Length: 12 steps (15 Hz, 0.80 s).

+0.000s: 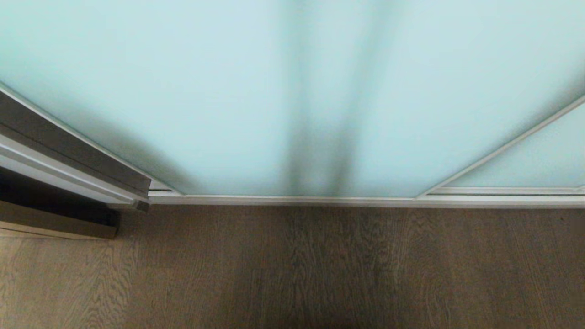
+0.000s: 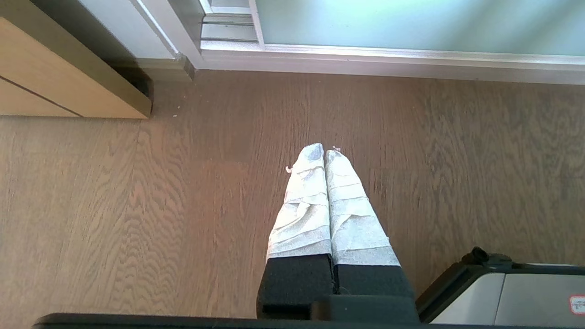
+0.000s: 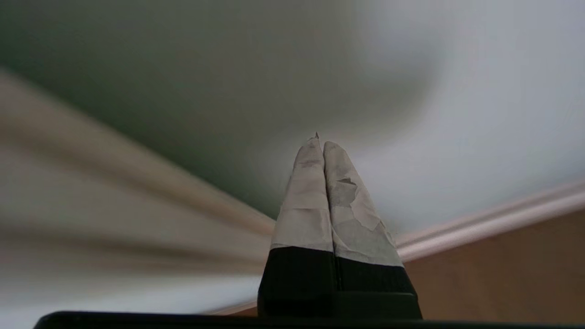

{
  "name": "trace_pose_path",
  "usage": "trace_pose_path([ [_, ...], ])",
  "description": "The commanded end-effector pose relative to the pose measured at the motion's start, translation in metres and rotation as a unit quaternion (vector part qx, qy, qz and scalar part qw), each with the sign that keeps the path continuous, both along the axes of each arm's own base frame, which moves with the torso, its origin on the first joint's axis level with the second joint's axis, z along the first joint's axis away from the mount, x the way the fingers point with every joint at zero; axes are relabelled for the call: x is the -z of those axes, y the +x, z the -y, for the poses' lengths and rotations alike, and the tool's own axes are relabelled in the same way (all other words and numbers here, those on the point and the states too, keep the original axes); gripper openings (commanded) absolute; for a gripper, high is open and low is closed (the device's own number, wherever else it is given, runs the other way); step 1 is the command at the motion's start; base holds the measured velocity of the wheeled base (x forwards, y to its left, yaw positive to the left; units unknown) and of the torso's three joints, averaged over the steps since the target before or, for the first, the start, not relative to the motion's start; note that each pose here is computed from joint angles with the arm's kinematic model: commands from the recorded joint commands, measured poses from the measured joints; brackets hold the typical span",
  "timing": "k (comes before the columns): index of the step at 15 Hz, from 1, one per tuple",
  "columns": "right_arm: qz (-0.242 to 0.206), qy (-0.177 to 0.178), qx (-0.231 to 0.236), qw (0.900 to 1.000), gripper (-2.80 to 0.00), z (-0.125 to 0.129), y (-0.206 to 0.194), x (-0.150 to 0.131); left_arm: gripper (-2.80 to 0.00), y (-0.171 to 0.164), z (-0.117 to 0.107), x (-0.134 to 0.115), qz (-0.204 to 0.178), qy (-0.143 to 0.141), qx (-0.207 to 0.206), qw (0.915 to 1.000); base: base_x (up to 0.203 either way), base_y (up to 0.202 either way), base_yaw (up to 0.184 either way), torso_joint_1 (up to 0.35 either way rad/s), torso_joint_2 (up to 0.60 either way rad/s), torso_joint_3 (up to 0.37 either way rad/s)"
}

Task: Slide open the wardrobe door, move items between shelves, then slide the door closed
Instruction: Close the door

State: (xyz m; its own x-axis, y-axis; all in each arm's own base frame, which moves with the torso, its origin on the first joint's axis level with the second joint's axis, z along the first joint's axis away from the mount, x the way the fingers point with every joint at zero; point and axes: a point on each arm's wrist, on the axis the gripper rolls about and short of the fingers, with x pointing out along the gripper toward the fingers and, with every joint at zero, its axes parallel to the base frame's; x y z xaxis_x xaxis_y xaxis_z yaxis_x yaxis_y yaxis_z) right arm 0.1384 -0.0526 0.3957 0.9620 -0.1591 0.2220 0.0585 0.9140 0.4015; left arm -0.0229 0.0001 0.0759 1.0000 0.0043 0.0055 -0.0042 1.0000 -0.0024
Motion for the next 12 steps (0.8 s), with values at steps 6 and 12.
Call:
trace_pose_path([
  [6, -0.014, 0.006, -0.046, 0.999, -2.80, 0.001, 0.036, -0.001, -2.80, 0.000, 0.000, 0.000, -0.001, 0.000, 0.000, 1.0000, 0.000, 0.000, 0.000, 0.000, 0.00, 0.000],
  [12, 0.006, 0.000, -0.118, 0.993, -2.80, -0.031, 0.011, -0.003, -2.80, 0.000, 0.000, 0.000, -0.001, 0.000, 0.000, 1.0000, 0.000, 0.000, 0.000, 0.000, 0.00, 0.000],
])
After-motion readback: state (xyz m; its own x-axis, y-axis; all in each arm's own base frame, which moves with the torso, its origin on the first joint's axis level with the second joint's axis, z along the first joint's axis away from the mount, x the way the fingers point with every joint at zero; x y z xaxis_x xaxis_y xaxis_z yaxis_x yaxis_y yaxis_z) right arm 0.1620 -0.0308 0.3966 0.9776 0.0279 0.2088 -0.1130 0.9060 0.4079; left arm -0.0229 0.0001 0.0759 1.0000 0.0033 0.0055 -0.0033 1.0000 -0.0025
